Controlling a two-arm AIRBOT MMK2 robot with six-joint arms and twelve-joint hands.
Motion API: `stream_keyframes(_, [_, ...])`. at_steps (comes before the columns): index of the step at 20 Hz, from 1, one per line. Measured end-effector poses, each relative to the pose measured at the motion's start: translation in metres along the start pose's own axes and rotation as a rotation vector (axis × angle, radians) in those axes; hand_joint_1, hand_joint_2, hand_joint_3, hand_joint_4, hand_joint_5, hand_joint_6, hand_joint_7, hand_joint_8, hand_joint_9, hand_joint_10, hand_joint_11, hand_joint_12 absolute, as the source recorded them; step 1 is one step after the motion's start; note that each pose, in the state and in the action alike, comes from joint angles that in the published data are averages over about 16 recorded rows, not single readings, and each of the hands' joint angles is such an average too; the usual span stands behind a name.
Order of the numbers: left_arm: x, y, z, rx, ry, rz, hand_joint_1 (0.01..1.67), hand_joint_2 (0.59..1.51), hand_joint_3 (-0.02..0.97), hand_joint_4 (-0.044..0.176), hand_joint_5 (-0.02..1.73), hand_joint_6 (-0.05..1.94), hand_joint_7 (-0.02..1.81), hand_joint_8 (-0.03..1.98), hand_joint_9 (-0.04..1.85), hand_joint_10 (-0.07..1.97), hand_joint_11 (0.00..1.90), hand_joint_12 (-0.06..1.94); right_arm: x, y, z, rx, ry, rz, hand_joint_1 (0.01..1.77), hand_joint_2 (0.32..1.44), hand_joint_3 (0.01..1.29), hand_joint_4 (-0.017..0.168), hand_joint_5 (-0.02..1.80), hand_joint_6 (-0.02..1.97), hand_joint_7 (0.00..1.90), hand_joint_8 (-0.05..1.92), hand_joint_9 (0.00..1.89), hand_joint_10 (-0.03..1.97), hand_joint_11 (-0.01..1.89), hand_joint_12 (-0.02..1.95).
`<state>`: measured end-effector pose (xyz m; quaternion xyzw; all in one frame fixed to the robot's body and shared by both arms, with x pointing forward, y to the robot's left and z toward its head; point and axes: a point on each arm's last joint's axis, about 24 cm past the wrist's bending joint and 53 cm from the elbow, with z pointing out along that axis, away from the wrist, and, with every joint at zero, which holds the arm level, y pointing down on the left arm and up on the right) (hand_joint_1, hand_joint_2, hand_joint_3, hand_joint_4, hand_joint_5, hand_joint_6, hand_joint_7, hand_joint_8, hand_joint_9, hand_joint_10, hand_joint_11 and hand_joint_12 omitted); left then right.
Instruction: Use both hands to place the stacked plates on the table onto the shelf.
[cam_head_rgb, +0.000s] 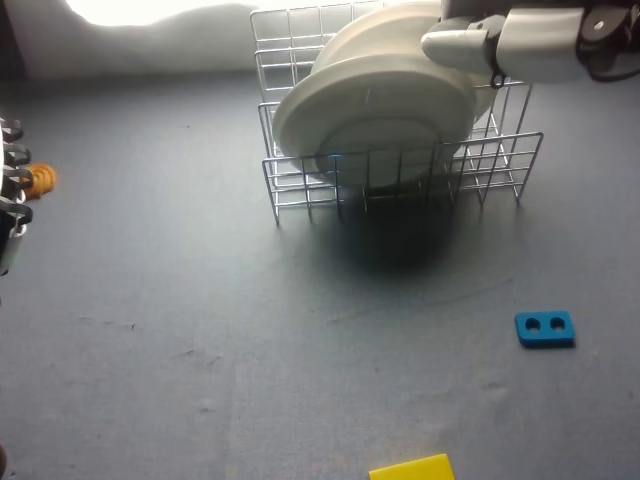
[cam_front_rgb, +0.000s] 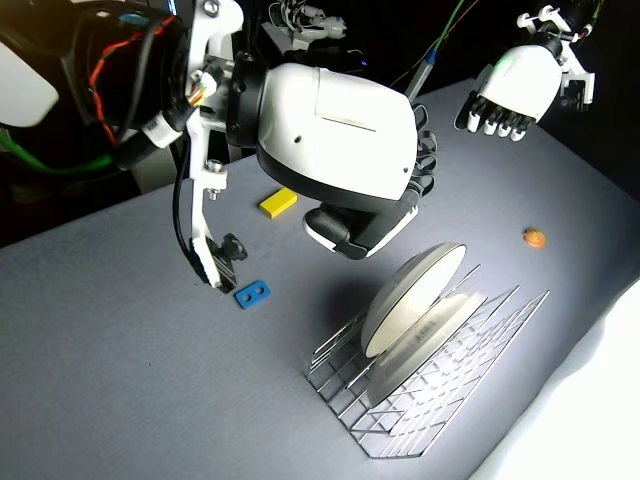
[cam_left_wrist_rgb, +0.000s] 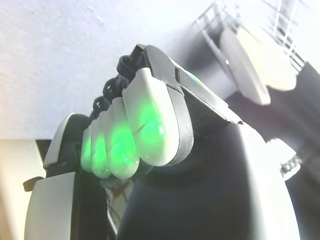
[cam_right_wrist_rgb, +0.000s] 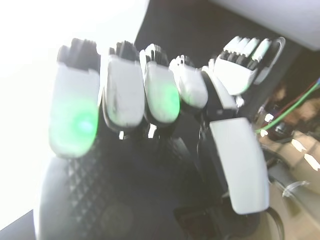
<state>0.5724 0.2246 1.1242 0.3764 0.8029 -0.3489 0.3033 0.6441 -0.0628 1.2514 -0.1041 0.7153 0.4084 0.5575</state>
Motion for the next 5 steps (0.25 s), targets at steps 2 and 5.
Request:
stream_keyframes(2, [-0.0001,-0.0011,0.001,0.004,0.0,0.002,0.71,1.276,0.005,0.162,1.55,1.94,1.7,1.91,1.77,1.92,1.78,1.93,0.0015,0.0,0.0001,-0.001,-0.004,-0.01,0.49,1.39,0.02,0.152,1.36,1.95,1.54,1.91,1.6,1.92,1.76,1.91])
stream_keyframes(5, [-0.0003,-0.0032,0.0029,0.011,0.001,0.005,0.71,1.275,0.004,0.172,1.55,1.94,1.69,1.91,1.77,1.92,1.79,1.93,0.0049,-0.001,0.0007,0.004,-0.001,-0.004,0.5,1.38,0.02,0.15,1.36,1.96,1.55,1.91,1.61,1.92,1.77,1.91])
